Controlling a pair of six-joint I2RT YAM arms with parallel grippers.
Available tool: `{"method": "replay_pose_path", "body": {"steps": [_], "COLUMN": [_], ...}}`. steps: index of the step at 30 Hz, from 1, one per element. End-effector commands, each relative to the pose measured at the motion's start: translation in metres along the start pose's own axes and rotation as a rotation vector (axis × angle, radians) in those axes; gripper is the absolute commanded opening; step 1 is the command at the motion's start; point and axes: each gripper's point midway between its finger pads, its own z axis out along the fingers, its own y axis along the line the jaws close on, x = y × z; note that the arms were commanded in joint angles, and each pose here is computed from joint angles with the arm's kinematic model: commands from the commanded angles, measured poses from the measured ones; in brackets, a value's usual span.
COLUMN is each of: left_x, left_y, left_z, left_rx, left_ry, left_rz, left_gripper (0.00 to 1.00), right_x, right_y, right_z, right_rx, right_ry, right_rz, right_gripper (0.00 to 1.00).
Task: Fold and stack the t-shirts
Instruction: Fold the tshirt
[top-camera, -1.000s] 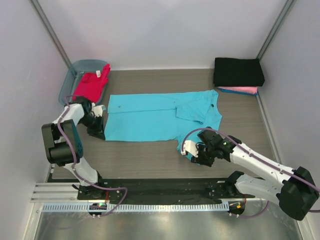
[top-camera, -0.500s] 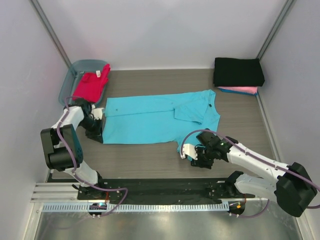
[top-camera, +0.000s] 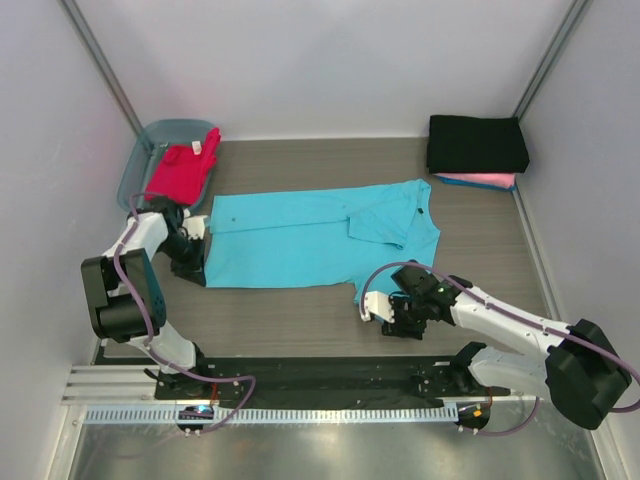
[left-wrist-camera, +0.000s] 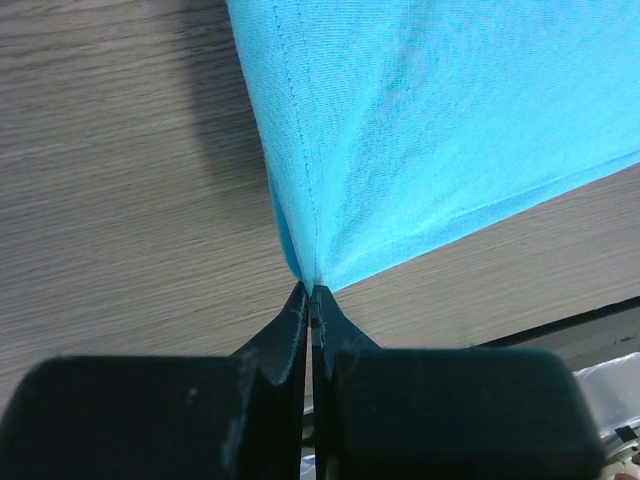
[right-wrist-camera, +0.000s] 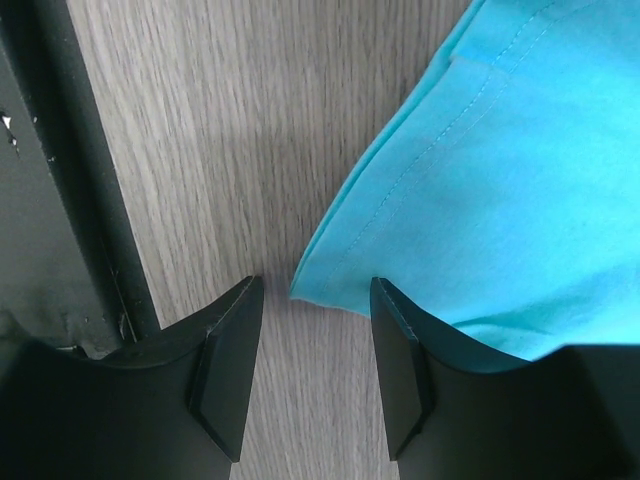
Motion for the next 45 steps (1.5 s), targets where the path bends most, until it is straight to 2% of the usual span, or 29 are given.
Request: {"method": "replay_pose_path", "body": {"steps": [1, 5, 13, 16, 17, 22, 26, 32, 38, 45], "left_x": [-0.007, -0.008, -0.010, -0.012, -0.012, -0.011, -0.009, -0.004, 0.012, 0.029], "left_y": [0.001, 0.001, 0.000, 0.002, 0.001, 0.001, 0.000, -0.009, -0.028, -0.042], "left_z": [-0.007, -0.006, -0.005, -0.007, -0.007, -0.010, -0.018, -0.036, -0.051, -0.071], "left_rx": [-0.021, -0.022, -0.020, -0.027, -0.027, -0.027, -0.038, -0.020, 0.013, 0.016], "left_ry": [-0.022, -0.019, -0.021, -0.030, -0.030, -0.033, -0.047, -0.057, -0.041, -0.022], "left_rz": [0.009, 0.010, 0.022, 0.033, 0.034, 0.054, 0.087, 0.157, 0.238, 0.298], "left_gripper": [0.00, 0.00, 0.00, 0.00, 0.00, 0.00, 0.00, 0.00, 0.00, 0.00], "right_x": [-0.002, 0.001, 0.009, 0.014, 0.013, 0.013, -0.005, -0.019, -0.032, -0.046], "right_y": [-0.005, -0.005, -0.005, -0.007, -0.009, -0.011, -0.018, -0.021, -0.033, -0.049], "right_z": [0.008, 0.011, 0.012, 0.009, 0.007, -0.010, -0.045, -0.094, -0.119, -0.154], "right_rx": [0.022, 0.027, 0.033, 0.040, 0.043, 0.041, 0.090, 0.199, 0.264, 0.342], "right_ry": [-0.017, -0.011, 0.025, 0.052, 0.053, 0.073, 0.041, -0.018, -0.034, -0.048], "right_rz": [-0.026, -0.023, -0.025, -0.035, -0.040, 0.001, 0.028, 0.085, 0.140, 0.108], "right_gripper": [0.53, 0.51, 0.40, 0.33, 0.26, 0.12, 0.02, 0.02, 0.02, 0.01]}}
